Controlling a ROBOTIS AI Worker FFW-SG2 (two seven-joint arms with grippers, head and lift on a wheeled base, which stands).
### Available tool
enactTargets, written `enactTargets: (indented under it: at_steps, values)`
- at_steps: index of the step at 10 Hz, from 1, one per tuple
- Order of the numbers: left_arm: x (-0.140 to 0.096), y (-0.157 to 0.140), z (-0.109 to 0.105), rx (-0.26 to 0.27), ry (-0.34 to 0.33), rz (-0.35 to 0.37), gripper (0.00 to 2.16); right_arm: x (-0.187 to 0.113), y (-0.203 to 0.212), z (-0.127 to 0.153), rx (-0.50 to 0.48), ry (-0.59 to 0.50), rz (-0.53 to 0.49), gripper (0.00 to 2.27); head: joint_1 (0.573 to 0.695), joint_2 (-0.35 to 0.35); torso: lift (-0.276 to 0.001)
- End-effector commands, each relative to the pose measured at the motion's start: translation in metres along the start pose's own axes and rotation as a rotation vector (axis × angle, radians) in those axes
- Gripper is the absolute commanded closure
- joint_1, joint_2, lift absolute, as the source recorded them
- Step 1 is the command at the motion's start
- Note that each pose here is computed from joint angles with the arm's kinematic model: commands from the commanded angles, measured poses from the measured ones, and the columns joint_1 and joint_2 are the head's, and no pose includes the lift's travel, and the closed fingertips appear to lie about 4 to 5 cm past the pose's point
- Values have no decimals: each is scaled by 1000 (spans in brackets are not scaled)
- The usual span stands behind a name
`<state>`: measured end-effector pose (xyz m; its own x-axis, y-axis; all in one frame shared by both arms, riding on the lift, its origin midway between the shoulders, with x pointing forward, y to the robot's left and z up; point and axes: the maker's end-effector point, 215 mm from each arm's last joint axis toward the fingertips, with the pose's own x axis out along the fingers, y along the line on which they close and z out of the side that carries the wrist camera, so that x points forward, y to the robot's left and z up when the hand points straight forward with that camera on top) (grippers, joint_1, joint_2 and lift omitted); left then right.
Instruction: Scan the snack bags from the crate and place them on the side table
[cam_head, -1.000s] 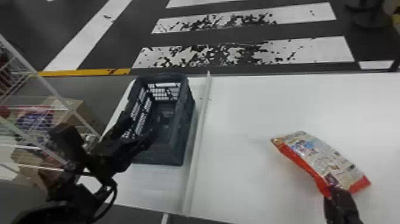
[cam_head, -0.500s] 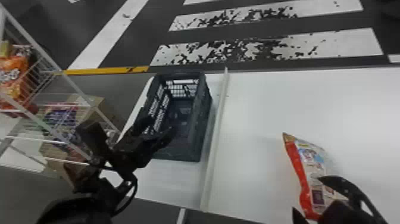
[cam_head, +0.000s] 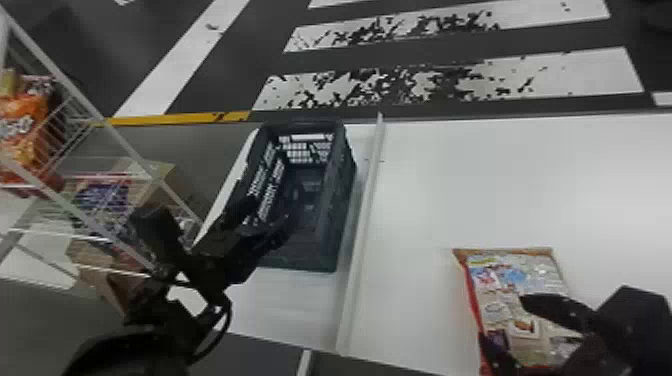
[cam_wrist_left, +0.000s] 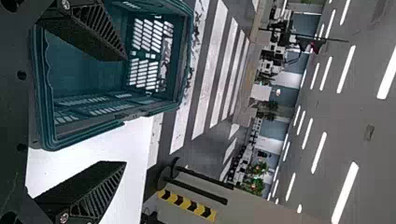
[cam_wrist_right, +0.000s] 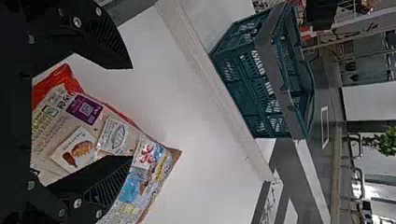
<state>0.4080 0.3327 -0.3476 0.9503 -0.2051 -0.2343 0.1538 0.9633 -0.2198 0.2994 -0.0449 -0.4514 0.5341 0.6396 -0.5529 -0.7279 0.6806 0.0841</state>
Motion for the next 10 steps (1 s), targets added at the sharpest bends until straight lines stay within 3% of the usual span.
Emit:
enactTargets:
  at_steps: [1, 2, 4, 7, 10]
  values:
    - [1, -4, -4, -13, 10, -7, 80, 2, -2, -5, 21, 5, 11, 1386, 695, 350, -94]
    - [1, -3, -6, -14, 15, -4, 83, 6, -3, -8, 30, 9, 11, 2064, 695, 350, -94]
    - [0, -4, -8, -15, 17, -7, 83, 14, -8, -9, 17, -7, 9, 2243, 695, 350, -94]
    - [-1, -4, -9, -9, 24, -5, 83, 30, -9, -4, -21, -24, 11, 2243, 695, 350, -94]
    - [-1, -4, -12, -12, 30, -5, 83, 45, -22, -23, -15, 21, 1, 2240, 695, 350, -94]
